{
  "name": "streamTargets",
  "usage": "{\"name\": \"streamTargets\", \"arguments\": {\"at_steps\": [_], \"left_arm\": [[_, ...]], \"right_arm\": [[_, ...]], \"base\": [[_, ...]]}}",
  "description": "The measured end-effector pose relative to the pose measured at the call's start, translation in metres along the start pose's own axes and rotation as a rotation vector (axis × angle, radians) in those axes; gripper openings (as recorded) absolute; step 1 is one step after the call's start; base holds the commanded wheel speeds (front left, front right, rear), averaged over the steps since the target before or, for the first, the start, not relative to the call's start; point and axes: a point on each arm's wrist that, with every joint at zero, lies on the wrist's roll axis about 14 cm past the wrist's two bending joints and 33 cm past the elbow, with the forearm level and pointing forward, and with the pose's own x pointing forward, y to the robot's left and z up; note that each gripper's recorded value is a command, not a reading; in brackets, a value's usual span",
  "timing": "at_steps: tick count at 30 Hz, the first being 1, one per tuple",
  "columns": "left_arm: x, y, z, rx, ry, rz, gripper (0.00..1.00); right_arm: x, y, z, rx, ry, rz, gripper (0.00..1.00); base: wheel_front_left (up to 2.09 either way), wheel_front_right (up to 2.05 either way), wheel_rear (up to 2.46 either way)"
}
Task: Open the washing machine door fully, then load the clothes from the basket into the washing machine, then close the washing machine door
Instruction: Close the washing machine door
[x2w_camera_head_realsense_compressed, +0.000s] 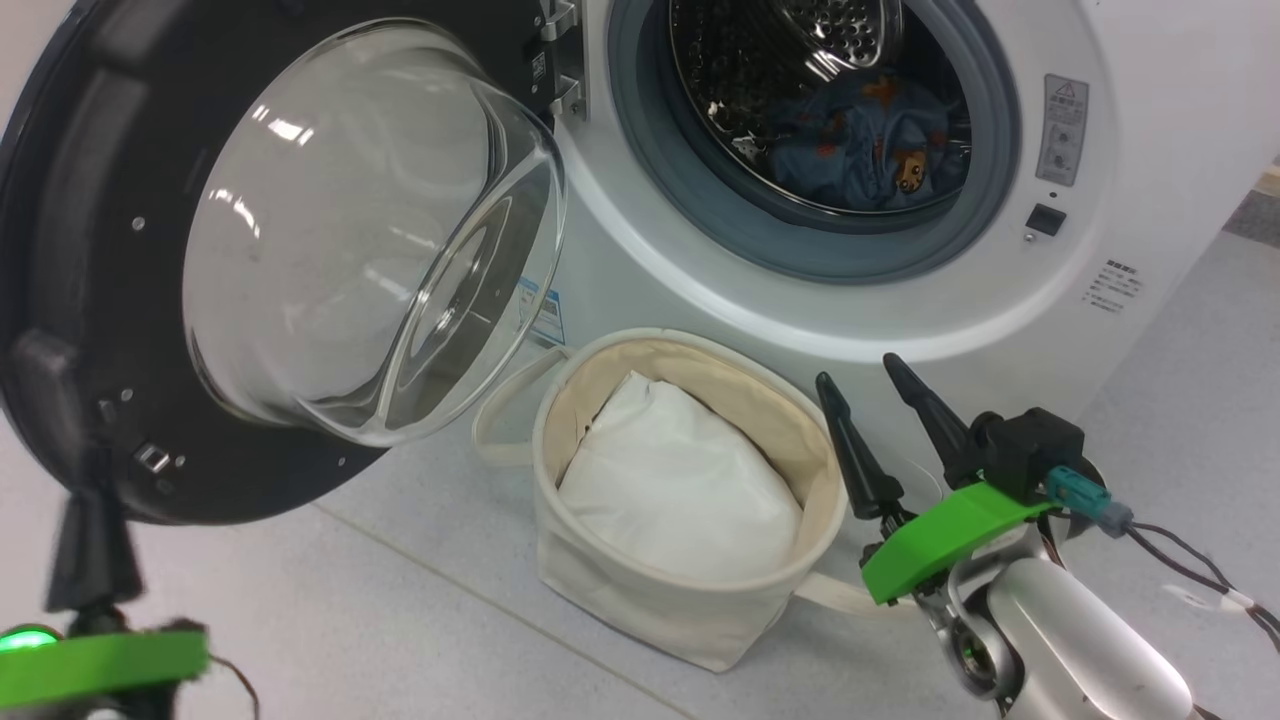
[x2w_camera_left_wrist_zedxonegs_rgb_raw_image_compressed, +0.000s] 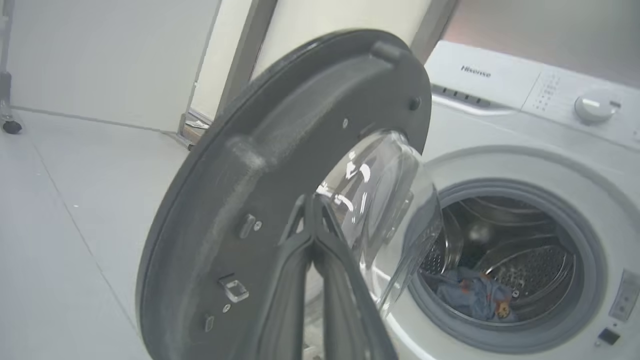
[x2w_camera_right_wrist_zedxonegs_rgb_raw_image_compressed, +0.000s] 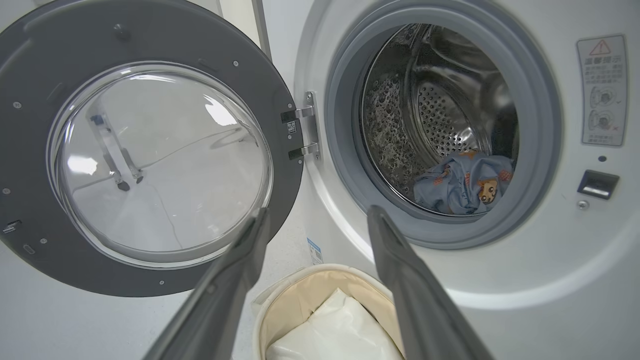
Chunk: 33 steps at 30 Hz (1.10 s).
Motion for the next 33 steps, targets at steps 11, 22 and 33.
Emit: {"name": "streamTargets", "arguments": {"at_steps": [11, 22, 33], "left_arm": [[0.049, 0.09, 0.059, -0.575, -0.099, 0.277, 0.0], [0.08, 0.087, 0.004, -0.832, 0.239, 0.333, 0.0], [0.075, 0.031, -0.035, -0.841, 0.586, 0.114, 0.0]], "right_arm": [[-0.008, -0.004, 0.008, -0.014, -0.015, -0.03, 1.0], [-0.039, -0.023, 0.007, -0.016, -0.01, -0.13, 1.0], [-0.047, -0.029, -0.004, -0.004, 0.009, -0.151, 1.0]], "base": [[0.0, 0.0, 0.0], [0.0, 0.0, 0.0], [0.0, 0.0, 0.0]]}}
